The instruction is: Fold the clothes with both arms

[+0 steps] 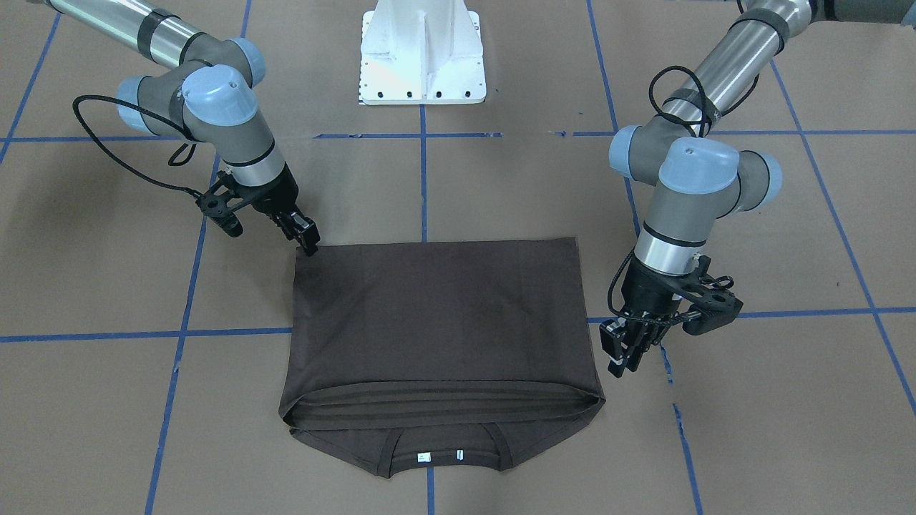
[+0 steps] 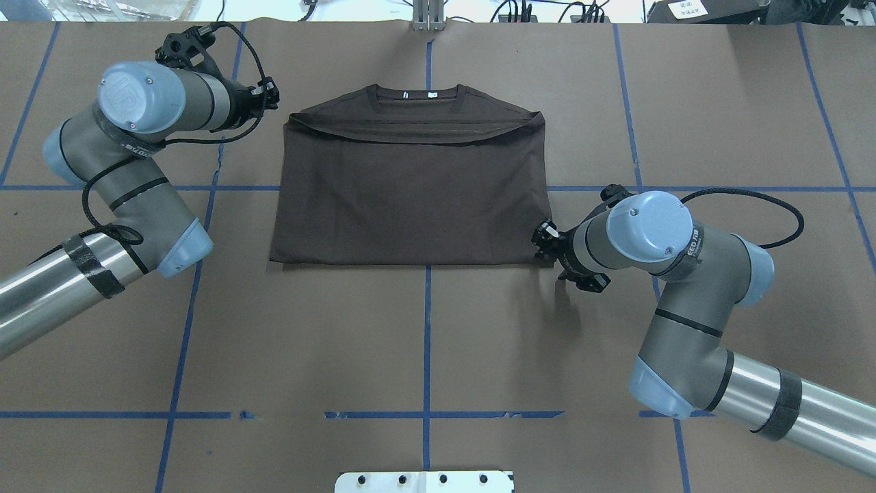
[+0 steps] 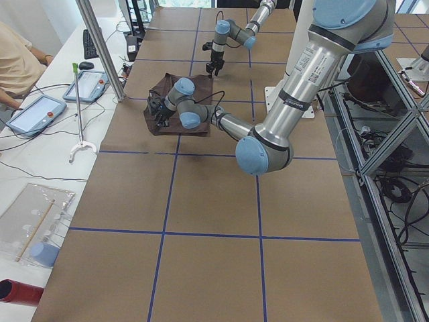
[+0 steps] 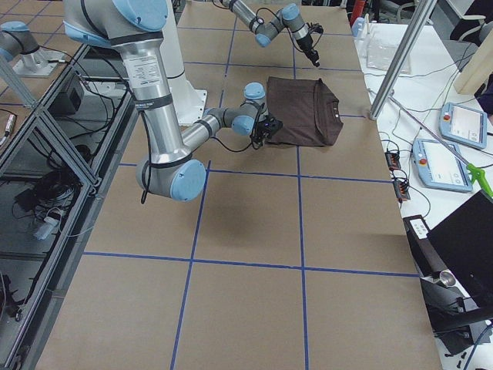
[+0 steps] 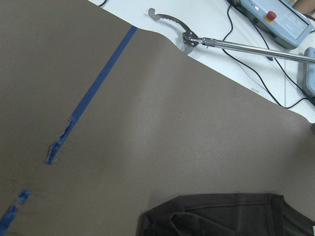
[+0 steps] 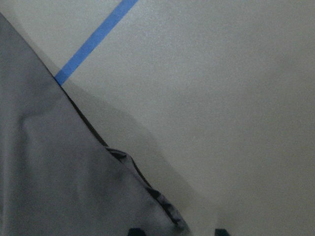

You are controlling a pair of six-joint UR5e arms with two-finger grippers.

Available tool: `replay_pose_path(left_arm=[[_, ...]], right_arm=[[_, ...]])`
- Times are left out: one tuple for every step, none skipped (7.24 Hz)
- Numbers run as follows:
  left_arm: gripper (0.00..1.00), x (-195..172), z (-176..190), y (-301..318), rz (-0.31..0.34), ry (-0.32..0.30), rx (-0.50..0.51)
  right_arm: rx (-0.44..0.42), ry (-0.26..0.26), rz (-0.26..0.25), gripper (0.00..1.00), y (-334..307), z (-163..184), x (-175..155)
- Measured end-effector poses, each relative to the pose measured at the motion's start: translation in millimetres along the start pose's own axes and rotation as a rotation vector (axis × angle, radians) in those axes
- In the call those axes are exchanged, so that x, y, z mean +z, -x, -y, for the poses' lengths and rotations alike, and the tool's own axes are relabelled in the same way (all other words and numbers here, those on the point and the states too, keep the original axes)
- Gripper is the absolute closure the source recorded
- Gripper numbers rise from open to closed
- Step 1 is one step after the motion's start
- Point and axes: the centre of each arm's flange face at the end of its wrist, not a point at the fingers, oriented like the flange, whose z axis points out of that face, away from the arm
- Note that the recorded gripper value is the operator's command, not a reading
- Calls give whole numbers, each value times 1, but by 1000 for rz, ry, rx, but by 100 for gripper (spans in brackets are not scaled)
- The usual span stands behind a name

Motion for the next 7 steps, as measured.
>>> replay_pose_path(left_arm=[[62,0,0,2,3,-1,0],[62,1,0,3,5,-2,0],[62,1,0,5,7,-3,-1],[62,2,0,7,10,-3,-1],[62,2,0,8,11,-2,-1],[62,2,-1,7,10,-2,-1],[62,0,-2,5,5,1,-8]], right_arm=[[3,-7,0,63,2,3,1],[8,-18,6,100,6,8,1],[13,-25,12,100,10,11,-1],[15,-27,18,100,13,13,-3],[13,-25,20,100,14,13,-4],[9,-14,24,100,16,11,-8],[0,16,39,100,12,3,-23]])
